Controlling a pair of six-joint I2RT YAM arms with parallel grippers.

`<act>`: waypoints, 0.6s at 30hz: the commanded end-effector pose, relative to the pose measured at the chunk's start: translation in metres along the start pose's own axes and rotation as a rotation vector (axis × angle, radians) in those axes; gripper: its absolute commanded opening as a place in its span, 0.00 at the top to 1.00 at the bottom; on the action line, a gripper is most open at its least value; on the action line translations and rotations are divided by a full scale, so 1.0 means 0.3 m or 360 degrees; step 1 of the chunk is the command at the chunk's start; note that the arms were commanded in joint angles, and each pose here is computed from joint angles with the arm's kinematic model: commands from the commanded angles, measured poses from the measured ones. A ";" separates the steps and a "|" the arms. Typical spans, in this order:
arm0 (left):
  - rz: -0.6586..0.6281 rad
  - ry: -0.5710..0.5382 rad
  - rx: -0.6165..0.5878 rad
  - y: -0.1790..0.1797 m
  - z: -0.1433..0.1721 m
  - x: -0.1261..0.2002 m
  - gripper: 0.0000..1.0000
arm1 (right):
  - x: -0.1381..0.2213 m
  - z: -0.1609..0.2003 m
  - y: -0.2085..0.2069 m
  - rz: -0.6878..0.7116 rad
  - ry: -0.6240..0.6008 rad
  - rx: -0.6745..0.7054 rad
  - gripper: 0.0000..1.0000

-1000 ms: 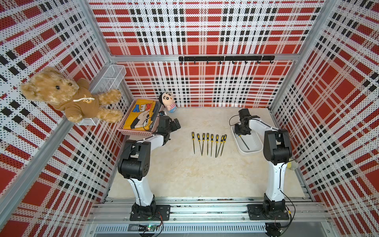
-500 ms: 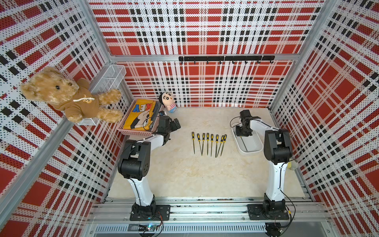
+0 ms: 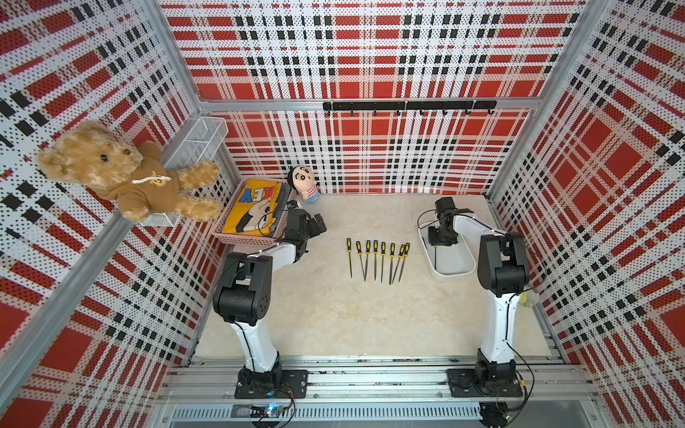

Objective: Take the file tool out of the storage box
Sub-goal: Pick up the file tool from the storage box.

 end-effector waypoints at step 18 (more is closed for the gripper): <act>-0.0001 -0.0012 -0.0024 -0.002 -0.003 0.000 0.00 | -0.027 0.010 -0.005 -0.0009 0.0078 -0.0055 0.86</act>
Point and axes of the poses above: each gripper's point midway between its finger pads, its own x axis back along the fingers, its own y axis along the line the jaws close on, z = x × y, the point moved 3 cm from there along x, back along the fingers, and after that the axes turned 2 degrees about -x, right-handed, at the moved point
